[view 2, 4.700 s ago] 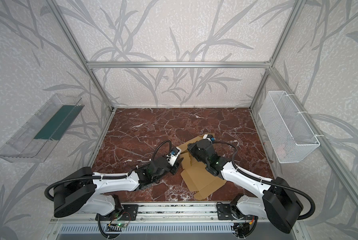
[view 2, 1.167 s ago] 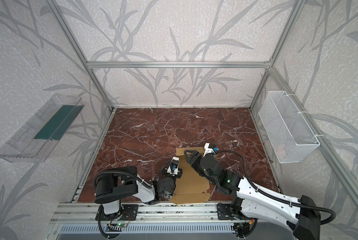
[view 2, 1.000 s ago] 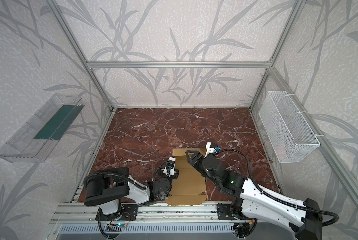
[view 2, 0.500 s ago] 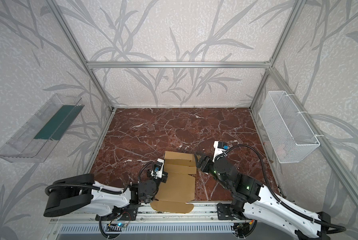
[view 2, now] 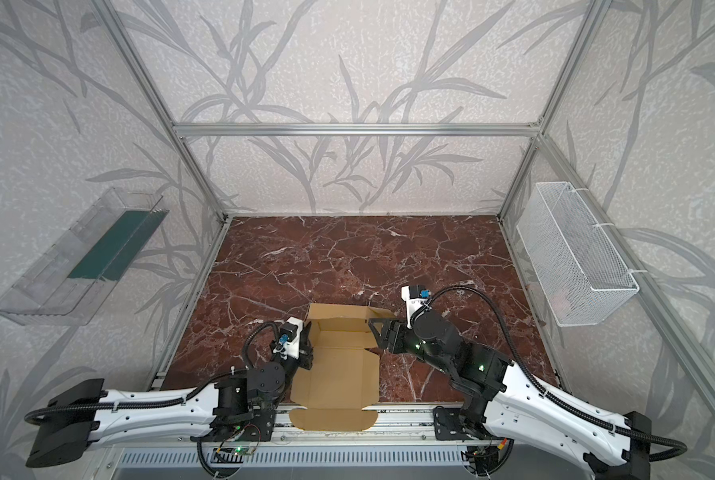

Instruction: Fold the paper box

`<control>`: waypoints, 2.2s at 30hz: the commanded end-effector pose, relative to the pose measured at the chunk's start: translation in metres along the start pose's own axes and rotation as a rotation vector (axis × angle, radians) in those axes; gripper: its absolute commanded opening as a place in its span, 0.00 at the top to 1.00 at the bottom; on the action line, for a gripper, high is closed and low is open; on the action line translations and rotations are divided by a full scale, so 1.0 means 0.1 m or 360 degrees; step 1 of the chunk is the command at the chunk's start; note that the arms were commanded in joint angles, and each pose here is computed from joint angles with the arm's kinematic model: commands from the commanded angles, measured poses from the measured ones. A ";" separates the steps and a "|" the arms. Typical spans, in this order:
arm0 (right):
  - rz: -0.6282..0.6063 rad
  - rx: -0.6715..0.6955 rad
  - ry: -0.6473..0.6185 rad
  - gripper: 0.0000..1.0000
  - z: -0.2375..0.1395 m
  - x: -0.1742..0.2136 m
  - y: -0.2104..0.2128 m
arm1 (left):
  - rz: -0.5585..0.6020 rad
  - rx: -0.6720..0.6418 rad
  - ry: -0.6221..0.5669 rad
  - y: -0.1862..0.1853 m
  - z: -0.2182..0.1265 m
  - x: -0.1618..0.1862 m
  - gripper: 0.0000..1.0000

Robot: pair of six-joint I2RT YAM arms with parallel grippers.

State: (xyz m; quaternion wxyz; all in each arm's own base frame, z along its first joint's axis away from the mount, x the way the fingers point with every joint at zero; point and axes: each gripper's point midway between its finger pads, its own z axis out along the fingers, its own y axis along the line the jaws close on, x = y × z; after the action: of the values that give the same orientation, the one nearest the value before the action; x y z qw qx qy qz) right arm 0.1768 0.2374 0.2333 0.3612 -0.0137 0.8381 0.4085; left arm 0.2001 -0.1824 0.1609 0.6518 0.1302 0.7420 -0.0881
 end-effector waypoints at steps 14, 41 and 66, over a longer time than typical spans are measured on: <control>0.0115 -0.0144 0.0118 0.28 0.34 0.06 0.15 | 0.0178 -0.0158 0.0138 0.05 0.10 0.36 1.00; 0.0304 -0.0156 0.0212 0.33 0.64 0.32 0.01 | 0.0011 -0.0059 -0.0026 0.03 0.06 0.29 1.00; 0.0343 -0.0095 0.0171 0.66 0.75 0.46 -0.15 | -0.0125 -0.0189 -0.0060 0.17 0.04 0.29 1.00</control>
State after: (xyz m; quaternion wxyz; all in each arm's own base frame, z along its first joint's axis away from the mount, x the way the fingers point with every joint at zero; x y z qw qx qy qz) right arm 0.1903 0.2938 0.1698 0.2601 0.0387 0.8412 0.4725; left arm 0.2045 -0.1760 0.1285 0.6592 0.1089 0.7413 -0.0640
